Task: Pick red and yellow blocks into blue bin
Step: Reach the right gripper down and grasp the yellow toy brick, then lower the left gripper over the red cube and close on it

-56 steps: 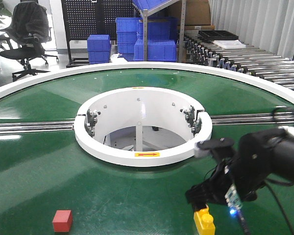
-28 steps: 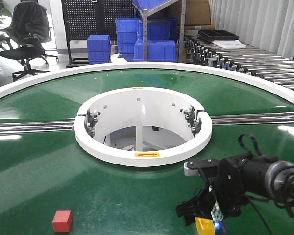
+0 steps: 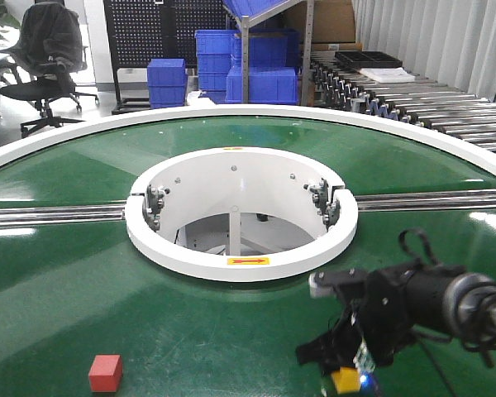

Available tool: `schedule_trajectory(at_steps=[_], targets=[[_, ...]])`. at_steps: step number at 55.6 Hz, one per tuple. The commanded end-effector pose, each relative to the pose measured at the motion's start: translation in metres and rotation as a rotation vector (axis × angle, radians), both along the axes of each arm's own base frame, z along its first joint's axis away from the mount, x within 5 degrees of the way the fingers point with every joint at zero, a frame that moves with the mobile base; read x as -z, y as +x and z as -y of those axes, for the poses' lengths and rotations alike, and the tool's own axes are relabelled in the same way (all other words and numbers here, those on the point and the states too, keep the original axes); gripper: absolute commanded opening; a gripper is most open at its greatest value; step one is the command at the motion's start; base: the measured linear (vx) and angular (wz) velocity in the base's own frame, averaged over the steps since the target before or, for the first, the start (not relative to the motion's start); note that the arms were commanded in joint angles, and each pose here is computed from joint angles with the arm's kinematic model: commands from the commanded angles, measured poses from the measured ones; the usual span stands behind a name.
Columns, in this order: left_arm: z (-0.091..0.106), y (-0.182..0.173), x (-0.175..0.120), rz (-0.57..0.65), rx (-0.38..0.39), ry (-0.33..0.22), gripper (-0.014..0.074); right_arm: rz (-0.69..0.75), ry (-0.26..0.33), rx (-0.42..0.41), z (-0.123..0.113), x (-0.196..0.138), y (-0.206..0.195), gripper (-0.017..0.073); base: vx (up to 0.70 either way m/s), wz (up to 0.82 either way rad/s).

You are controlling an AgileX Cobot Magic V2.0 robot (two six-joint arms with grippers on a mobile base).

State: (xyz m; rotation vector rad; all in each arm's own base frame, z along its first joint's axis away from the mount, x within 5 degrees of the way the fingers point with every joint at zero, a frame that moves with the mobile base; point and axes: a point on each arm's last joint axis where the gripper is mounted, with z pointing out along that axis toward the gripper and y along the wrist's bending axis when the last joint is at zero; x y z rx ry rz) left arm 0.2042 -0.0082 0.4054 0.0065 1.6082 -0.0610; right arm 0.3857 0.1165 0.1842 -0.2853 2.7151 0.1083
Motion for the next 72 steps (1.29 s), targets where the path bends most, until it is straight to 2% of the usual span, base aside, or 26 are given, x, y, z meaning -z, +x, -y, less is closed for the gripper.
schedule_trajectory(at_steps=[1, 9, 18, 24, 34, 45, 59, 72], targets=[[0.000, -0.004, -0.015, 0.062, 0.001, -0.004, 0.0544, 0.193, 0.009, -0.027, 0.004, -0.061, -0.004, -0.0013, 0.00, 0.00], [0.002, -0.004, -0.011, -0.089, 0.017, 0.009, 0.0544, 0.289, 0.033, -0.025, 0.010, -0.103, -0.020, -0.0013, 0.00, 0.00], [0.016, 0.013, -0.007, -0.192, 0.091, 0.090, 0.0544, 0.371, 0.056, -0.025, 0.013, -0.129, -0.029, -0.0011, 0.00, 0.00], [0.029, 0.035, 0.006, -0.269, 0.139, 0.100, 0.0544, 0.369, 0.056, -0.024, 0.013, -0.130, -0.031, -0.0011, 0.00, 0.00], [0.047, 0.079, 0.049, -0.444, 0.184, 0.122, 0.0544, 0.350, 0.051, -0.023, 0.013, -0.129, -0.032, -0.0010, 0.00, 0.00], [0.062, 0.119, 0.089, -0.615, 0.213, 0.144, 0.0544, 0.342, 0.059, -0.017, 0.013, -0.128, -0.032, -0.0010, 0.00, 0.00], [0.071, 0.153, 0.138, -0.807, 0.219, 0.154, 0.0544, 0.340, 0.058, -0.017, 0.013, -0.128, -0.032, -0.0010, 0.00, 0.00], [0.080, 0.168, 0.174, -0.899, 0.227, 0.103, 0.0544, 0.340, 0.058, -0.017, 0.013, -0.128, -0.032, -0.0010, 0.00, 0.00]])
